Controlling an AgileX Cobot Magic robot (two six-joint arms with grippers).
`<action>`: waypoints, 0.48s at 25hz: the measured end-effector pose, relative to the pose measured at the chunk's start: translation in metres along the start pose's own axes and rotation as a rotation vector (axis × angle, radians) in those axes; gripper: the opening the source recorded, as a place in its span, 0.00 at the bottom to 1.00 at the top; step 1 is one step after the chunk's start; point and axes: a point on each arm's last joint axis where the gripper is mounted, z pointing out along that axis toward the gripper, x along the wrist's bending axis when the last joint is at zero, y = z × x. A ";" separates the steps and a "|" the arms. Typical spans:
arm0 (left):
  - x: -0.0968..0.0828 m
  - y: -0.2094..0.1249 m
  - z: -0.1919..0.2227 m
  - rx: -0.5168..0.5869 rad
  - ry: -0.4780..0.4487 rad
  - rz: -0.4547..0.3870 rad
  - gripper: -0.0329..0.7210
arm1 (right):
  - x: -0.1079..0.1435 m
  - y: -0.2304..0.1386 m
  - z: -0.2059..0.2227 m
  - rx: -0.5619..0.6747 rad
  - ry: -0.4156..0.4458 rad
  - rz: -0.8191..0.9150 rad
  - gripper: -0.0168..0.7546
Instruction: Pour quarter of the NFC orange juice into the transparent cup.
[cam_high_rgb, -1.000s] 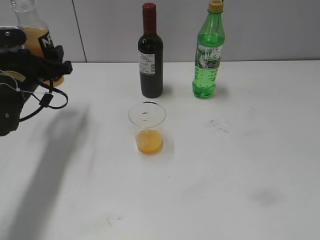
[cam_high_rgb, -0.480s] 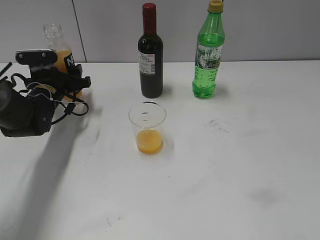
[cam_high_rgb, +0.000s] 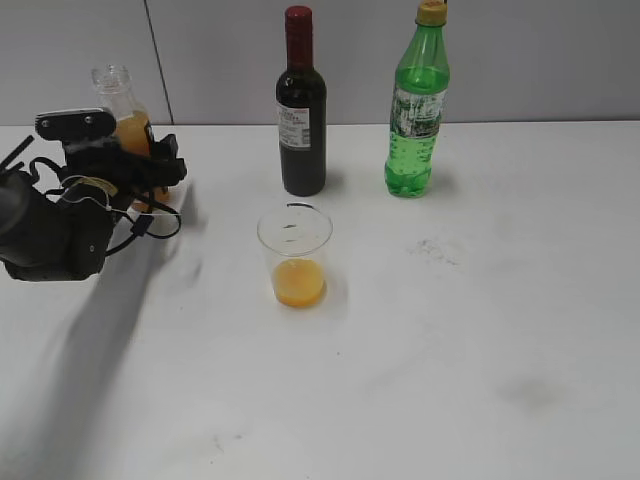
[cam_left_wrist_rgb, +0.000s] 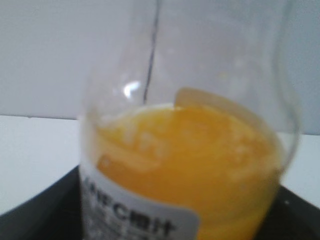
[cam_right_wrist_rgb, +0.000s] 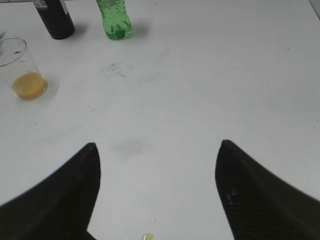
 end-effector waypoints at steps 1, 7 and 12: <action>-0.001 0.000 -0.001 0.001 -0.008 0.004 0.93 | 0.000 0.000 0.000 0.000 0.000 0.000 0.74; 0.001 0.008 -0.024 0.085 -0.036 0.023 0.96 | 0.000 0.000 0.000 0.000 0.000 0.000 0.74; 0.008 0.027 -0.069 0.122 -0.044 0.032 0.95 | 0.000 0.000 0.000 0.000 0.000 0.000 0.74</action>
